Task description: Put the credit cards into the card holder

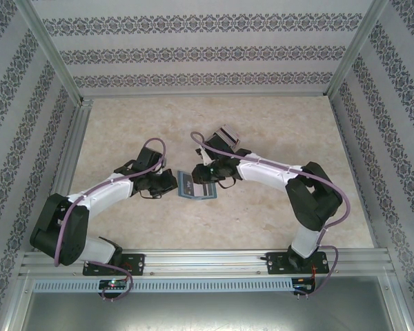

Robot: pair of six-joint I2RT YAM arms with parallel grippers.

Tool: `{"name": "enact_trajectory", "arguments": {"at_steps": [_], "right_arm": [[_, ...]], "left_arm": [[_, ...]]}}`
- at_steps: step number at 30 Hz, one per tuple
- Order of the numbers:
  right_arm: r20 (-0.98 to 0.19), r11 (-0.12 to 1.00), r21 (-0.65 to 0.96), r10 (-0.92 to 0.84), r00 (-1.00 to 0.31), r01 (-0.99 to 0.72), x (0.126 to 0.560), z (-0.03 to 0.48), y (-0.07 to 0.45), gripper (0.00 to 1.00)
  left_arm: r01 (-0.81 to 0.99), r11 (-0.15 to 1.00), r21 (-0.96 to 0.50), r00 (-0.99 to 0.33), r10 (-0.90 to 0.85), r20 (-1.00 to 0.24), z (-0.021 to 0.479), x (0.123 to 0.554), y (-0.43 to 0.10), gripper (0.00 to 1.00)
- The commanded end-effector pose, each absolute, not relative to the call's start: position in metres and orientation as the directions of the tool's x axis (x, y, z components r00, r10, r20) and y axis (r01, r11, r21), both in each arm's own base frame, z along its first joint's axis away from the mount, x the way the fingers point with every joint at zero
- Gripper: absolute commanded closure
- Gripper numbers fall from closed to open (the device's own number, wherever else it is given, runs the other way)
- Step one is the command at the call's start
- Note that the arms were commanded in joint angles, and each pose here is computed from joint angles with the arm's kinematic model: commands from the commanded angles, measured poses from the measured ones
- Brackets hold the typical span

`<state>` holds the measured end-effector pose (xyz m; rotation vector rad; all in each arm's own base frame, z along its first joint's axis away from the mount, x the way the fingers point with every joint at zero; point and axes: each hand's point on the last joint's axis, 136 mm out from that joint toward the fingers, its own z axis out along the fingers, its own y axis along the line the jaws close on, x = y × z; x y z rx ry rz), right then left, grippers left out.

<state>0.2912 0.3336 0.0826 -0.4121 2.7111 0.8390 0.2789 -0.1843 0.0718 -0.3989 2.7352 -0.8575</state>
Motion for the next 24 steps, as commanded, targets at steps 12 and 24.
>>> {"name": "enact_trajectory", "arguments": {"at_steps": [12, 24], "right_arm": [[-0.224, 0.828, 0.472, -0.22, -0.949, -0.303, 0.286, 0.027, 0.332, 0.73], [-0.241, 0.858, 0.434, -0.184, -0.953, -0.275, 0.29, 0.034, 0.301, 0.73]], "left_arm": [[-0.164, 0.802, -0.575, -0.938, -0.308, -0.162, 0.077, 0.284, -0.188, 1.0], [-0.151, 0.805, -0.574, -0.938, -0.3, -0.172, 0.082, 0.287, -0.19, 1.0]]}}
